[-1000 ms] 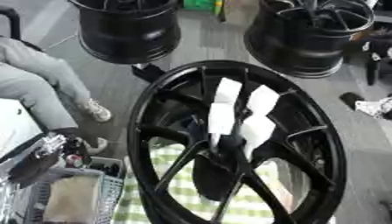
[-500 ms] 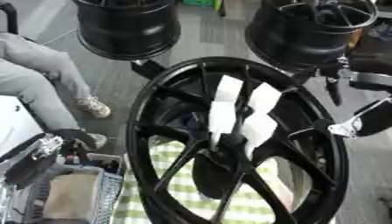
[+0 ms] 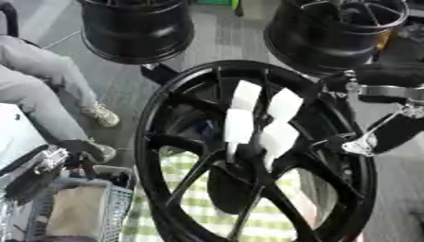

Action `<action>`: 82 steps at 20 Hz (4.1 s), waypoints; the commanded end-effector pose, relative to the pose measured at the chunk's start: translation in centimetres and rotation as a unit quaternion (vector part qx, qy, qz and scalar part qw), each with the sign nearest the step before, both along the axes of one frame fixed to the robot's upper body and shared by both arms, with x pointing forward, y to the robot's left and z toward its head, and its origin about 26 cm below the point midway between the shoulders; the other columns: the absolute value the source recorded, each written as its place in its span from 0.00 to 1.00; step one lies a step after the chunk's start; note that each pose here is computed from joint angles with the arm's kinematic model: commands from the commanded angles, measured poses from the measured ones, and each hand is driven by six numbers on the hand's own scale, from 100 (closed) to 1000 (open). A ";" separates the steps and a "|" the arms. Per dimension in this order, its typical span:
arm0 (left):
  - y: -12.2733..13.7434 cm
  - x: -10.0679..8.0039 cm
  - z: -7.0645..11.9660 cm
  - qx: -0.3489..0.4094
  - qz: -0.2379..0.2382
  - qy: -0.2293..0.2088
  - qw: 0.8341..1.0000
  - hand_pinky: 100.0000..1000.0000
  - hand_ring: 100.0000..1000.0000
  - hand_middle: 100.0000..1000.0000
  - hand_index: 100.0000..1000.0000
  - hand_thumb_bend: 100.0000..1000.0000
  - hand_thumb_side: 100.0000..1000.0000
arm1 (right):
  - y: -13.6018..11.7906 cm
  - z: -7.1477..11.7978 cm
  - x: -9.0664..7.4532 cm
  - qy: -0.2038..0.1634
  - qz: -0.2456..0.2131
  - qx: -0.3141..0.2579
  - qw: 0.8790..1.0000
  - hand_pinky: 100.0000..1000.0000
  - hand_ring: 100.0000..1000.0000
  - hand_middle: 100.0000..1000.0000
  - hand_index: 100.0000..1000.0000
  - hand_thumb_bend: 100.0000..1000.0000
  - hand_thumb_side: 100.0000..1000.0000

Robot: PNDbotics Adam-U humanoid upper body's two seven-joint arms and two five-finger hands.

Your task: Pull the pin out of the wheel hub.

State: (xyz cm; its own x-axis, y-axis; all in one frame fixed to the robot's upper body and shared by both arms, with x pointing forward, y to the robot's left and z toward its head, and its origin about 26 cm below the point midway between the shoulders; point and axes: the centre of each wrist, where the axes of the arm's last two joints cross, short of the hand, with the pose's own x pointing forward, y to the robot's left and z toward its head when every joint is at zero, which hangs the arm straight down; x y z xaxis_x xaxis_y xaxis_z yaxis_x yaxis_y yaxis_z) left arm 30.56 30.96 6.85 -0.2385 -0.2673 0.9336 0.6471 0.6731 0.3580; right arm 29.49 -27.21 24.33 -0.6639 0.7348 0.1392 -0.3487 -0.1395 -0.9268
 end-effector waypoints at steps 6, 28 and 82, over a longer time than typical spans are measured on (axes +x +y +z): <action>0.2 0.2 0.8 0.010 -0.004 -0.012 1.000 0.54 0.40 0.55 0.67 0.00 0.90 | 0.9 1.2 0.0 -0.013 0.019 -0.017 1.000 0.66 0.36 0.83 0.95 0.21 0.18; -0.3 0.4 0.9 0.009 -0.011 -0.016 1.000 0.54 0.40 0.55 0.67 0.00 0.90 | 3.6 1.7 0.3 0.015 0.051 -0.025 0.998 0.65 0.34 0.82 0.94 0.21 0.18; -0.7 0.6 1.1 0.008 -0.017 -0.019 1.000 0.54 0.40 0.55 0.67 0.00 0.90 | 5.4 1.1 0.3 0.064 -0.009 -0.042 0.997 0.64 0.29 0.75 0.86 0.18 0.16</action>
State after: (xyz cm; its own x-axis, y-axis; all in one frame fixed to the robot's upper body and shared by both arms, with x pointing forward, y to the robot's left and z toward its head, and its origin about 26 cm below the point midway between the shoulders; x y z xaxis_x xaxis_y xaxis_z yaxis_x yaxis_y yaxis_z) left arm 30.96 30.18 6.98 -0.2538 -0.2635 0.9307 0.6634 0.6528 0.3658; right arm 29.99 -21.67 24.51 -0.6321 0.7530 0.1827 -0.4926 -0.2085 -0.8449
